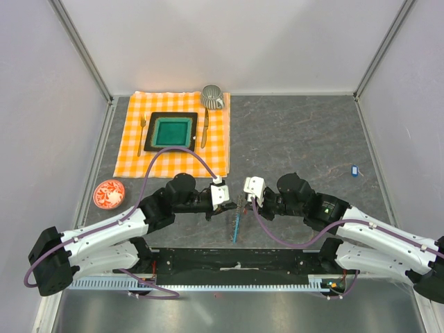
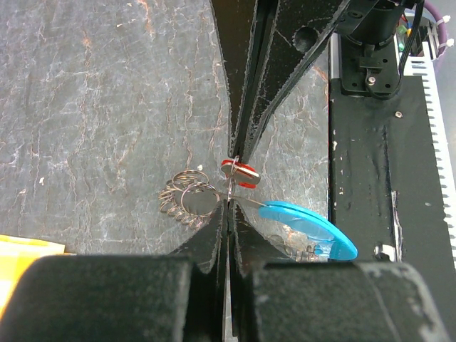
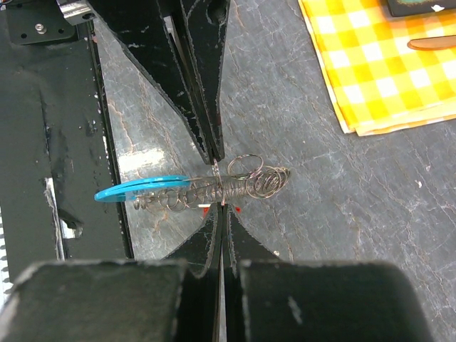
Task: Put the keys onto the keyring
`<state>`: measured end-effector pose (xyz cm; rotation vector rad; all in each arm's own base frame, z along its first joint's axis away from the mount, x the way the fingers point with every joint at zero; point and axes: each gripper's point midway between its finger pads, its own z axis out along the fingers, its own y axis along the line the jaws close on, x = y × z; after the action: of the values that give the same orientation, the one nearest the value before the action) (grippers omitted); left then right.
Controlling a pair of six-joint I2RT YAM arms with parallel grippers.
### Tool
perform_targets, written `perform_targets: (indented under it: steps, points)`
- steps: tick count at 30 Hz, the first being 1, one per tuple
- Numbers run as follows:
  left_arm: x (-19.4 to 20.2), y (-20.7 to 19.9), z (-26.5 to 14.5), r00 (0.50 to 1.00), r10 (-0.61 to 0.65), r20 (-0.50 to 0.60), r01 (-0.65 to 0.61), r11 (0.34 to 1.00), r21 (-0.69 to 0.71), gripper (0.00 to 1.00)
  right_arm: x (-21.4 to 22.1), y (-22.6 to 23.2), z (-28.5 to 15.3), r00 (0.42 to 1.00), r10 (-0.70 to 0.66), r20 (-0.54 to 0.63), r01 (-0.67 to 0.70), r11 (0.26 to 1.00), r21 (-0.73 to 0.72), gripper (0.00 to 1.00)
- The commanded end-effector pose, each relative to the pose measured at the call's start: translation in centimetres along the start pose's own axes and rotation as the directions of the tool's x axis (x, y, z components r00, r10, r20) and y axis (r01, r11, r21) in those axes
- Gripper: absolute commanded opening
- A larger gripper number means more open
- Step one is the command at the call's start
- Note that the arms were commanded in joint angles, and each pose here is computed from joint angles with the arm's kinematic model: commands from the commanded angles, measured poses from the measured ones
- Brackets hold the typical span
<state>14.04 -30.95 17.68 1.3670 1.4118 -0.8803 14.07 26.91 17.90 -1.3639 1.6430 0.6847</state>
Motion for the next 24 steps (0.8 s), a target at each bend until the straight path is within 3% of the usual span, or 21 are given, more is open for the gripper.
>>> perform_targets:
  steps: [1,24]
  points:
    - [-2.32,0.30,0.17,0.997,0.039,0.063,-0.039,0.999,0.001,0.02,-1.21,0.30,-0.14,0.999,-0.021,0.037,0.022,1.000,-0.019,0.00]
    - [-2.27,-0.11,0.32,0.997,0.034,0.066,-0.036,0.999,0.026,0.02,-1.32,0.60,-0.11,0.999,-0.027,0.042,0.029,0.999,-0.030,0.00]
